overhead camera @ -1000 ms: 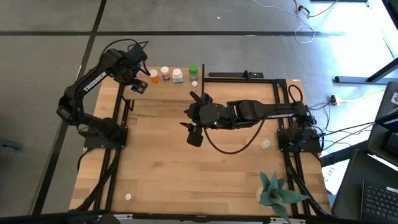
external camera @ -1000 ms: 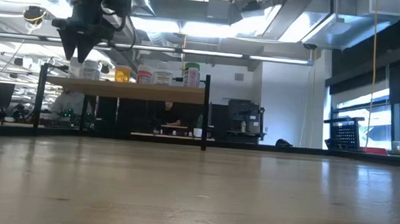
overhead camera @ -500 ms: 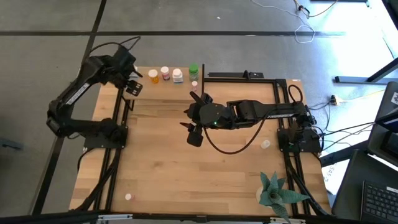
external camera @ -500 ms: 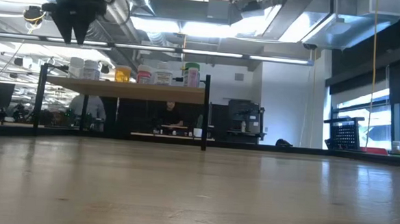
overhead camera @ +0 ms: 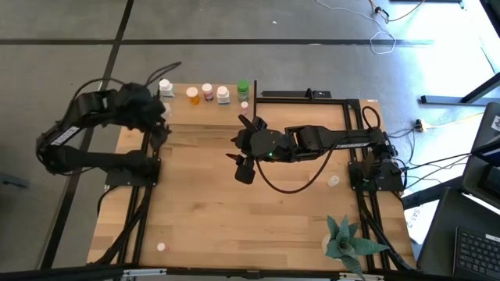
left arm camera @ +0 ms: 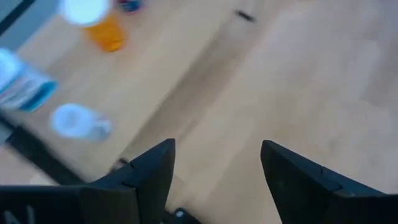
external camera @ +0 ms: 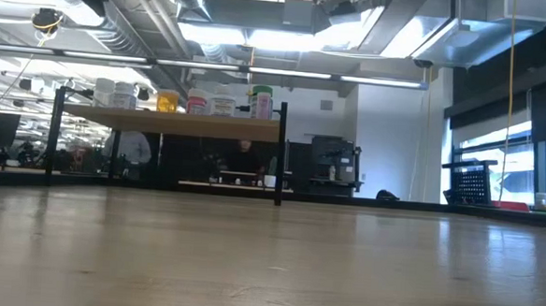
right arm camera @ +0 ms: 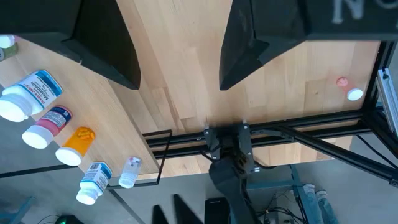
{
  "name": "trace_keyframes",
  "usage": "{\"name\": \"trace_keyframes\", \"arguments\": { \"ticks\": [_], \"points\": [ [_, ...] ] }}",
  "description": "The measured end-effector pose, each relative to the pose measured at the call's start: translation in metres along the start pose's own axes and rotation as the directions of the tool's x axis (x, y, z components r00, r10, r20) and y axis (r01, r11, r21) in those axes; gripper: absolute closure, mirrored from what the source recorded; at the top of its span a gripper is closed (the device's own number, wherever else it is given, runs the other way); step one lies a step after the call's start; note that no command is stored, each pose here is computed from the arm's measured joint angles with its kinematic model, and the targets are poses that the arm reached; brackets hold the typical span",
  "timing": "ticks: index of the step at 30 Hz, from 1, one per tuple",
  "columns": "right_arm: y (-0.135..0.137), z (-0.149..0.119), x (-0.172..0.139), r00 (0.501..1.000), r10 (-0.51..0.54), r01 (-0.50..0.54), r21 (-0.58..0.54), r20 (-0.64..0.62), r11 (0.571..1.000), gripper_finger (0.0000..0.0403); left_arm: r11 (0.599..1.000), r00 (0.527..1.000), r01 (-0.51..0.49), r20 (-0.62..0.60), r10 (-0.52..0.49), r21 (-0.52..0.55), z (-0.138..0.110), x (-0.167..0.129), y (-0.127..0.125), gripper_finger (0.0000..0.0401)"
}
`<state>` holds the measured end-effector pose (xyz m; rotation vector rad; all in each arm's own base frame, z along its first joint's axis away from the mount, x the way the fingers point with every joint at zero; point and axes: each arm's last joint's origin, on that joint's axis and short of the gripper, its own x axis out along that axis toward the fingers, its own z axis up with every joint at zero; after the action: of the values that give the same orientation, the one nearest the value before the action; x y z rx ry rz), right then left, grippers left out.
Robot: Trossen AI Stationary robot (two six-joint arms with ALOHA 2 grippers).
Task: Pick and place medicine bottles onto shelf by color
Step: Put the pink pill bottle on the shelf
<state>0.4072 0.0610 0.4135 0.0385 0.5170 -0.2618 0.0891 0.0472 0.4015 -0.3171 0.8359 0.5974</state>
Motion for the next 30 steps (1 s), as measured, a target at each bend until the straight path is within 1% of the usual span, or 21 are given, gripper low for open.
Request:
{"name": "trace_keyframes", "arguments": {
  "ticks": [2,5,9,11,13,15,16,19,22,24,28,30],
  "points": [
    [0.000,0.000,0.000,1.000,0.000,0.000,0.000,0.000,1.000,0.0182,0.996,0.998,0.064,-0.003,-0.064,0.061,-0.002,-0.002,-0.007,0.0171],
    [0.000,0.000,0.000,1.000,0.000,0.000,0.001,0.000,1.000,0.0182,0.967,0.985,0.171,-0.032,-0.168,0.188,-0.004,-0.002,-0.019,0.0172],
    [0.000,0.000,0.000,1.000,0.000,0.000,0.000,0.000,1.000,0.0182,0.894,0.953,0.302,-0.107,-0.282,0.332,-0.004,0.002,-0.036,0.0170],
    [0.000,0.000,0.000,1.000,0.000,0.000,0.000,0.000,1.000,0.0182,0.859,0.933,0.361,-0.153,-0.327,0.363,-0.004,0.005,-0.046,0.0170],
    [0.000,0.000,0.000,1.000,0.000,0.000,0.000,0.000,1.000,0.0182,0.833,0.910,0.413,-0.201,-0.362,0.368,-0.005,0.007,-0.056,0.0172],
    [0.000,0.000,0.000,1.000,0.000,0.000,0.000,0.000,1.000,0.0182,0.815,0.885,0.460,-0.250,-0.392,0.352,-0.007,0.009,-0.067,0.0172],
    [0.000,0.000,0.000,1.000,0.000,0.000,0.001,0.000,1.000,0.0182,0.812,0.875,0.477,-0.273,-0.401,0.337,-0.008,0.010,-0.072,0.0171],
    [0.000,0.000,0.000,1.000,0.000,0.000,0.000,0.000,1.000,0.0182,0.824,0.845,0.506,-0.338,-0.414,0.256,-0.014,0.011,-0.089,0.0170],
    [0.000,0.000,0.000,1.000,0.000,0.000,0.001,0.000,1.000,0.0182,0.842,0.814,0.515,-0.399,-0.423,0.158,-0.023,0.009,-0.105,0.0172],
    [0.000,0.000,0.000,1.000,0.000,0.000,0.000,0.000,1.000,0.0182,0.860,0.792,0.503,-0.440,-0.423,0.080,-0.030,0.007,-0.116,0.0172],
    [0.000,0.000,0.000,1.000,0.000,0.000,0.000,0.000,1.000,0.0182,0.897,0.757,0.438,-0.514,-0.402,-0.057,-0.047,0.003,-0.138,0.0170],
    [0.000,0.000,0.000,1.000,0.000,0.000,0.000,0.000,1.000,0.0182,0.918,0.758,0.385,-0.533,-0.376,-0.099,-0.056,0.001,-0.148,0.0171]
  ]
}}
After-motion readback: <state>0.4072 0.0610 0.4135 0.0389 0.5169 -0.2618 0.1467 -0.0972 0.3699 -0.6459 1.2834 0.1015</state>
